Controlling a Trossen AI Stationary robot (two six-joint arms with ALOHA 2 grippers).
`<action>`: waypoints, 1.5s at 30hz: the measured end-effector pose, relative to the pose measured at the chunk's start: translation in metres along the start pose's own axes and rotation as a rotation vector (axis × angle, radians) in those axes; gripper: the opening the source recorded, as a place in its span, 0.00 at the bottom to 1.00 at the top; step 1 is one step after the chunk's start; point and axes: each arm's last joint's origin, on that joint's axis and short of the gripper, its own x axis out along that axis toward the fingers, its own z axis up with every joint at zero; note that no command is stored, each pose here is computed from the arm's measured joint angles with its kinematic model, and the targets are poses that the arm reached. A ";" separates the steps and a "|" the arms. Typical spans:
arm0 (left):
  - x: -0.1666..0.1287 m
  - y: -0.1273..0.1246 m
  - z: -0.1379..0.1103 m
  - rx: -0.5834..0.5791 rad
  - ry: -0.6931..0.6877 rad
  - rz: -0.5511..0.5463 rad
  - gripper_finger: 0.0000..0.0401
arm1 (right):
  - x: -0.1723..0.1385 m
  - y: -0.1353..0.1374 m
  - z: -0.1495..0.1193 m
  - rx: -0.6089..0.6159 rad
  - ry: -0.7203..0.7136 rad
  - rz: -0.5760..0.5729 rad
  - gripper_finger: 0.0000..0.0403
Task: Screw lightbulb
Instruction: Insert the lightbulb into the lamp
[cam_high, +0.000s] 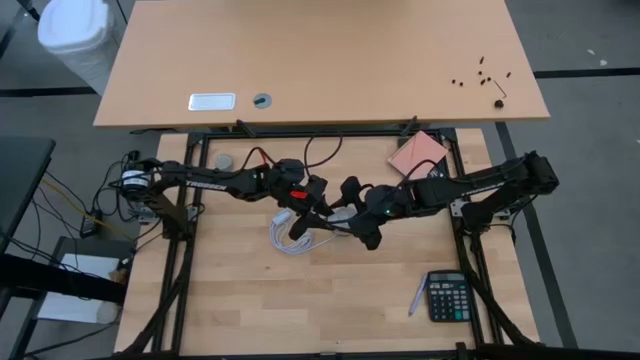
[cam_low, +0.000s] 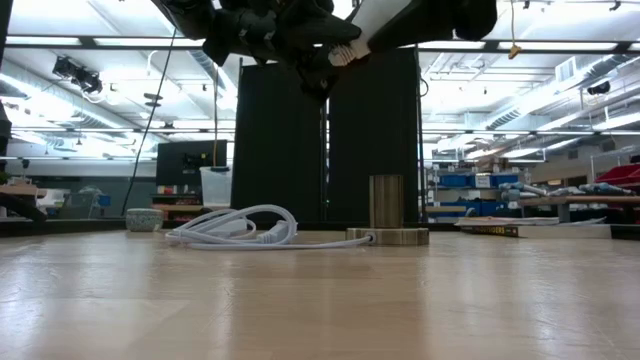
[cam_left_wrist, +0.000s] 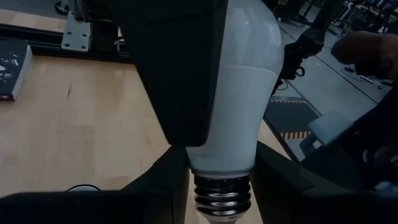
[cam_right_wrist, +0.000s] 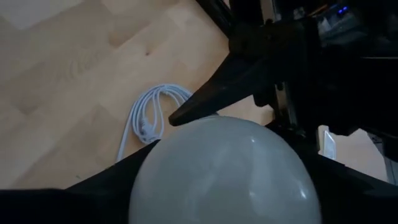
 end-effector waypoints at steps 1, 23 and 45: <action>0.000 0.000 0.000 0.001 -0.001 0.000 0.36 | 0.001 0.000 0.000 0.000 0.001 0.003 0.77; 0.000 0.001 0.001 -0.010 -0.013 0.052 0.39 | 0.001 -0.001 0.000 0.005 -0.009 0.001 0.68; -0.035 0.025 0.007 -0.023 0.017 0.148 0.62 | 0.000 0.000 -0.009 0.029 0.102 -0.006 0.64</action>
